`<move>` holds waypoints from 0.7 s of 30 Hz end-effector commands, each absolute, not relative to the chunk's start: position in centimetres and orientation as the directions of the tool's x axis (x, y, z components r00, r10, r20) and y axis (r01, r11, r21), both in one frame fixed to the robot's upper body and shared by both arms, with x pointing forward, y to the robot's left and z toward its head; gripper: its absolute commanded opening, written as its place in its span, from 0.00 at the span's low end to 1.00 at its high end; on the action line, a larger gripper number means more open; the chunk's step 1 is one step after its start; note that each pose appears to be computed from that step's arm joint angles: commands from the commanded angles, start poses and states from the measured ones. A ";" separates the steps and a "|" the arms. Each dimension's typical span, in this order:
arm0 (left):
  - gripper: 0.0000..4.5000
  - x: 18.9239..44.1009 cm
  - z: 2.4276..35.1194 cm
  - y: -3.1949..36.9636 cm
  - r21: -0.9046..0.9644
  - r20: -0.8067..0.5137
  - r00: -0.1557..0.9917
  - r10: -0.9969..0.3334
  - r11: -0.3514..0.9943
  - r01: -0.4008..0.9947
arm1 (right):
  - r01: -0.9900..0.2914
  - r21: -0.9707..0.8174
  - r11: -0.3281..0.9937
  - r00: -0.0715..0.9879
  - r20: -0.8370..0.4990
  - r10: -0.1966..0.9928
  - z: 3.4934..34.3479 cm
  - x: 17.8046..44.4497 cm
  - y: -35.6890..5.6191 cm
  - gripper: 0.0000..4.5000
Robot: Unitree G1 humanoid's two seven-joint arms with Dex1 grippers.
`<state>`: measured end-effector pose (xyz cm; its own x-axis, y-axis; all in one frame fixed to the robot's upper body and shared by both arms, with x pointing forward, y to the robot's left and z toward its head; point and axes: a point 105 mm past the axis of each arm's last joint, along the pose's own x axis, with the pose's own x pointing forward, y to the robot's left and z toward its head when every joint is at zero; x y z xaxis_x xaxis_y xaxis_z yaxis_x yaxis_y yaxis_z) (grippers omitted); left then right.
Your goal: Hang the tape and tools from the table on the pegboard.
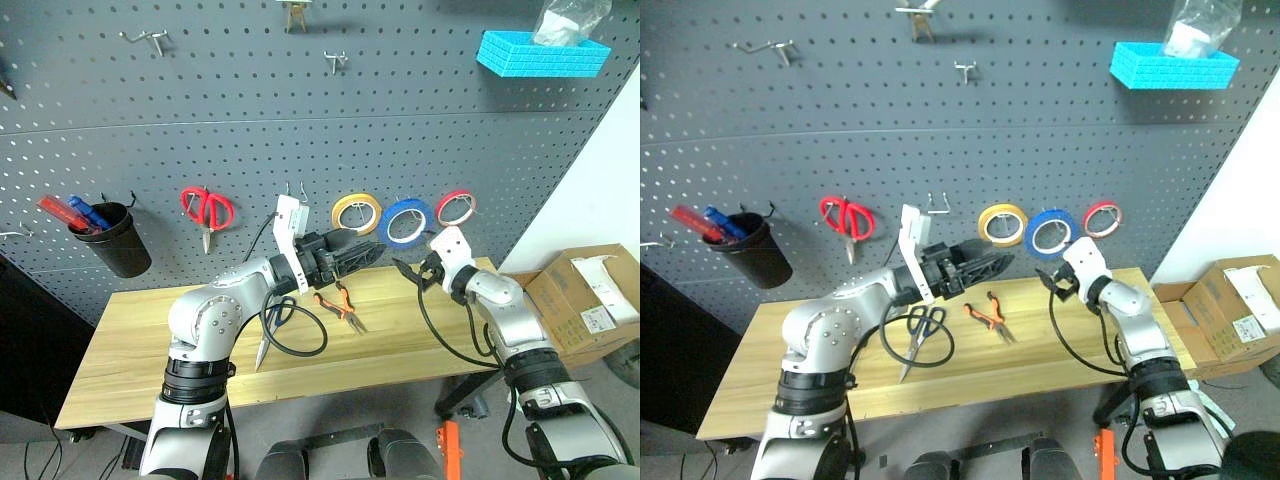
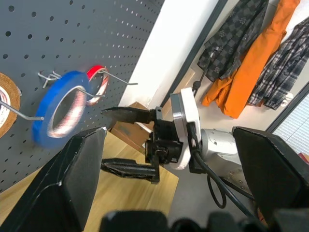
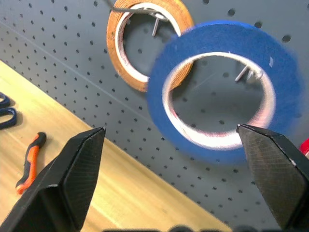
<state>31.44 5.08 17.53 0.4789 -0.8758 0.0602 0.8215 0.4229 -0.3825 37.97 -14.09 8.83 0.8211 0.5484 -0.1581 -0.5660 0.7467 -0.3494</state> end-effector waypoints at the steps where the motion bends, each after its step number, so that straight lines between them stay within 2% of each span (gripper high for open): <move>1: 1.00 31.2 18.2 5.2 -0.358 0.083 0.482 -0.872 0.425 0.831 | -0.558 -0.343 0.755 0.825 -0.132 0.550 9.6 36.9 -14.0 1.00; 6: 1.00 31.2 15.3 6.8 -0.395 0.004 0.572 -0.820 0.525 0.754 | -0.582 -0.243 0.776 0.801 -0.334 0.497 5.9 33.6 -14.0 1.00; 9: 1.00 32.1 12.8 8.5 -0.390 -0.067 0.698 -0.712 0.663 0.639 | -0.599 -0.147 0.787 0.764 -0.400 0.507 5.8 32.8 -12.8 1.00; 11: 1.00 32.6 10.8 10.5 -0.390 -0.132 0.786 -0.603 0.761 0.518 | -0.601 -0.131 0.788 0.753 -0.424 0.504 6.3 33.4 -11.9 1.00; 13: 1.00 32.3 9.1 12.0 -0.385 -0.184 0.828 -0.529 0.814 0.434 | -0.610 -0.116 0.784 0.732 -0.462 0.501 6.3 33.9 -11.1 1.00; 21: 1.00 29.3 6.0 14.1 -0.490 -0.270 0.853 -0.447 0.826 0.278 | -0.612 -0.064 0.788 0.641 -0.624 0.447 4.0 36.0 -8.8 1.00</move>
<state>29.58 14.33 4.77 0.8440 -0.4343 -0.3148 0.2577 0.8430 -0.4721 35.32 -8.56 3.67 0.6287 0.4760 -0.6149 -0.6298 0.7756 -0.0436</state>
